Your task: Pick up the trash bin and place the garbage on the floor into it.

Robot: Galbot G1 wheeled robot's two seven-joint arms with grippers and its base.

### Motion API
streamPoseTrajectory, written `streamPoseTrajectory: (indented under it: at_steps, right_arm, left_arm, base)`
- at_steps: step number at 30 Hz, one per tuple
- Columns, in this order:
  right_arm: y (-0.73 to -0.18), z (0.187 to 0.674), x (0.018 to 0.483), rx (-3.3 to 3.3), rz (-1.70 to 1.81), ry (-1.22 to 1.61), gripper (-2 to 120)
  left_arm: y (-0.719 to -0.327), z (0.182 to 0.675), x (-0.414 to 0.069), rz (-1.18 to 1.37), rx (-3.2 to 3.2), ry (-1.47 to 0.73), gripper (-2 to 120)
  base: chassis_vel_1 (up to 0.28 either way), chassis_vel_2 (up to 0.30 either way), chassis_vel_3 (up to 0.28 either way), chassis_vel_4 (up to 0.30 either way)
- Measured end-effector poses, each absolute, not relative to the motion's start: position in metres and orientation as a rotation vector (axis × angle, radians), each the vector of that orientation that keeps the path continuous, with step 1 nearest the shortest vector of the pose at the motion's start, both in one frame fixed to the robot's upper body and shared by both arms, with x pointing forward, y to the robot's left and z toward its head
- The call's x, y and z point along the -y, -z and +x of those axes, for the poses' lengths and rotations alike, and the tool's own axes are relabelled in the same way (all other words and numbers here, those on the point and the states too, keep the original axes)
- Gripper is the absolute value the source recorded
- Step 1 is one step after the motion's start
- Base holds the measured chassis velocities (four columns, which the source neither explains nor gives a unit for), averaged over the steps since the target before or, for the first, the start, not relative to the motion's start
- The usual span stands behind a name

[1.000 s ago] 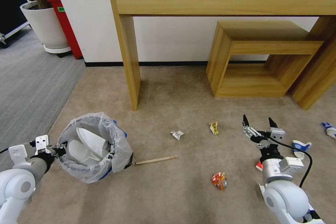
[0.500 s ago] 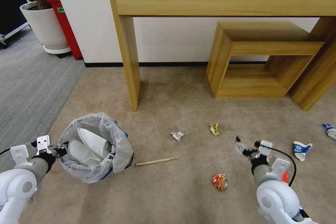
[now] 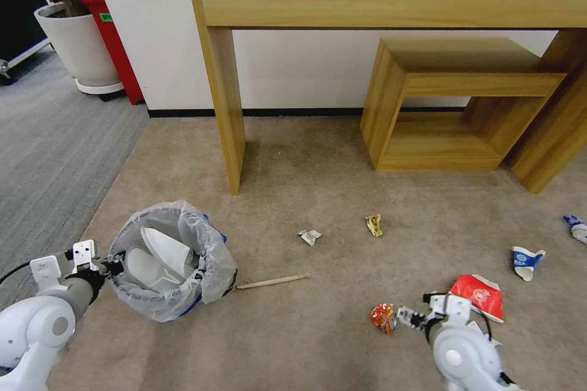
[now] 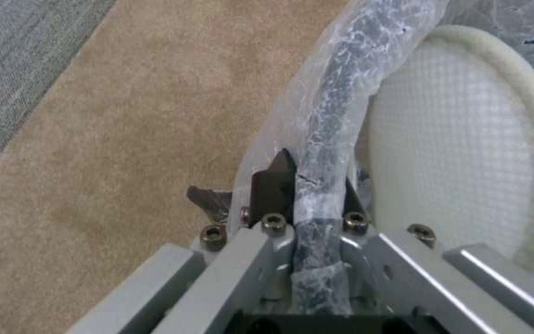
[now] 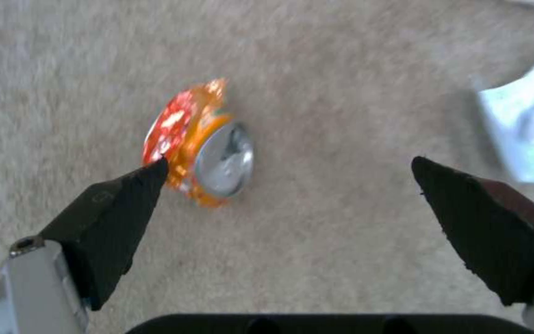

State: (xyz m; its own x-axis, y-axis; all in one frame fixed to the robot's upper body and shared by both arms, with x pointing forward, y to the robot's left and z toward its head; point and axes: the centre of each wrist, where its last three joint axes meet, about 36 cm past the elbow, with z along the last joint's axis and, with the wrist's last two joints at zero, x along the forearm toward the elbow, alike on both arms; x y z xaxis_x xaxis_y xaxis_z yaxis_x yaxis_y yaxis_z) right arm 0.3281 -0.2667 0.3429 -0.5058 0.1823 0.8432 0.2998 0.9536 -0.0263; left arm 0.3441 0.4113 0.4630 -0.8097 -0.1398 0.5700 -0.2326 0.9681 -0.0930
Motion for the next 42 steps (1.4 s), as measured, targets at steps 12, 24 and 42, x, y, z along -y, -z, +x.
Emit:
streamPoseTrajectory:
  at_steps: [12,24,42]
  right_arm:
    - [-0.304,0.34,0.248,2.092,-0.271,0.113,98]
    - [-0.275,0.357,0.252,2.078,-0.251,0.082,88]
    - [-0.266,0.352,0.252,2.104,-0.238,0.048,28]
  left_arm:
    - [-0.464,0.334,-0.411,0.269,2.527,-0.207,0]
    - [-0.47,0.33,-0.408,0.269,2.537,-0.197,0]
    - [-0.47,0.331,-0.406,0.264,2.545,-0.204,0]
  base:
    - [0.0,0.0,0.0,0.0]
    - [0.0,0.0,0.0,0.0]
    - [0.0,0.0,0.0,0.0]
